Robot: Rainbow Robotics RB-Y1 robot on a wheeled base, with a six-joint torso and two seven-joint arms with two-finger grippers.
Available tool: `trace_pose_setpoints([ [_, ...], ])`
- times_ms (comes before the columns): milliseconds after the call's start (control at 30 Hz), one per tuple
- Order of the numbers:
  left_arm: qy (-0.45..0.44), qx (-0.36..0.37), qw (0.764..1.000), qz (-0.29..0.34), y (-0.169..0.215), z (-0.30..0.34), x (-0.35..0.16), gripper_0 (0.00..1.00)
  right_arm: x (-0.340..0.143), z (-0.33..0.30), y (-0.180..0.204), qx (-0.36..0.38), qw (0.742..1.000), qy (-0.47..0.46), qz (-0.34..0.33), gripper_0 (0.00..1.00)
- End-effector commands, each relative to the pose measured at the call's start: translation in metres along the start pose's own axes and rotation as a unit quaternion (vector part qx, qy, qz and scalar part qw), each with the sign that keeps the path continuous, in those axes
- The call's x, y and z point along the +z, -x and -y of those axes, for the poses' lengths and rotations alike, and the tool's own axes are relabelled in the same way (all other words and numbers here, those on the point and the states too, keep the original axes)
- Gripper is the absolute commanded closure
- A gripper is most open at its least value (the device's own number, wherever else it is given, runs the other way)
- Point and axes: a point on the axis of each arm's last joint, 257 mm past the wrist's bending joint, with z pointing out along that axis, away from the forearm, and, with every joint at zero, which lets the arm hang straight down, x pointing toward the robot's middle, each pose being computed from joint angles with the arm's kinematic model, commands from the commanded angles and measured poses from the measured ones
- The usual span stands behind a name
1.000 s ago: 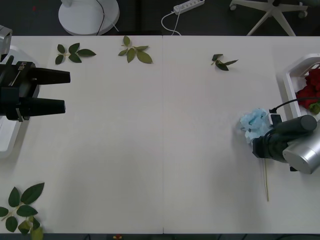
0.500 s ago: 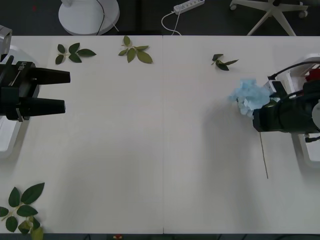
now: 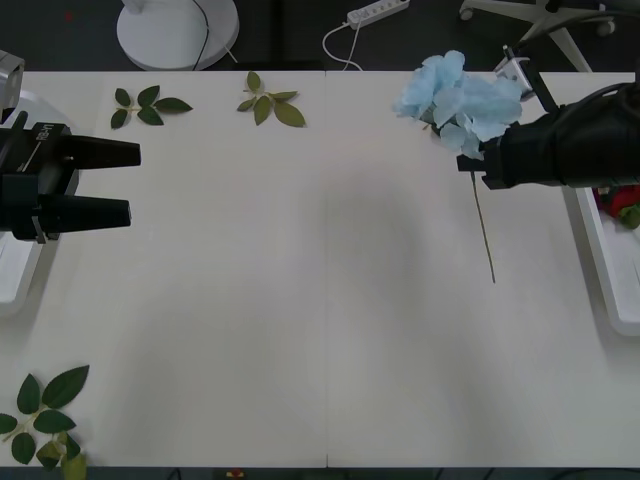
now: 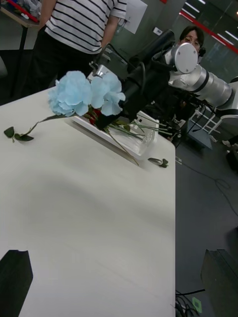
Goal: Place the red flowers into the right box and the blue flowers into the left box. If a person shows an open palm, hand one flower to the person first, then continue sorting.
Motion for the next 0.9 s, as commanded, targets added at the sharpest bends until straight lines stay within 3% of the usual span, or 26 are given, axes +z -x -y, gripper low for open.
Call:
trace_pose_setpoints([
  [33,-0.002,-0.003,1.000,-0.007,0.005,0.004,-0.001,0.00,-0.005,-0.045,0.091,-0.059,0.993,0.060,0.077,1.00],
  [433,-0.002,-0.003,1.000,-0.007,0.005,0.004,-0.001,0.00,-0.012,-0.126,0.178,-0.095,0.970,0.150,0.166,1.00],
  [700,-0.002,-0.003,1.000,-0.007,0.005,0.004,-0.001,0.00,-0.019,-0.181,0.205,-0.105,0.953,0.205,0.197,1.00],
  [733,-0.003,-0.031,1.000,-0.001,-0.010,0.003,0.000,0.00,-0.020,-0.189,0.209,-0.107,0.950,0.212,0.202,1.00],
  [900,-0.015,-0.061,0.997,0.040,0.006,0.004,-0.004,0.00,-0.022,-0.222,0.220,-0.112,0.938,0.240,0.223,1.00],
])
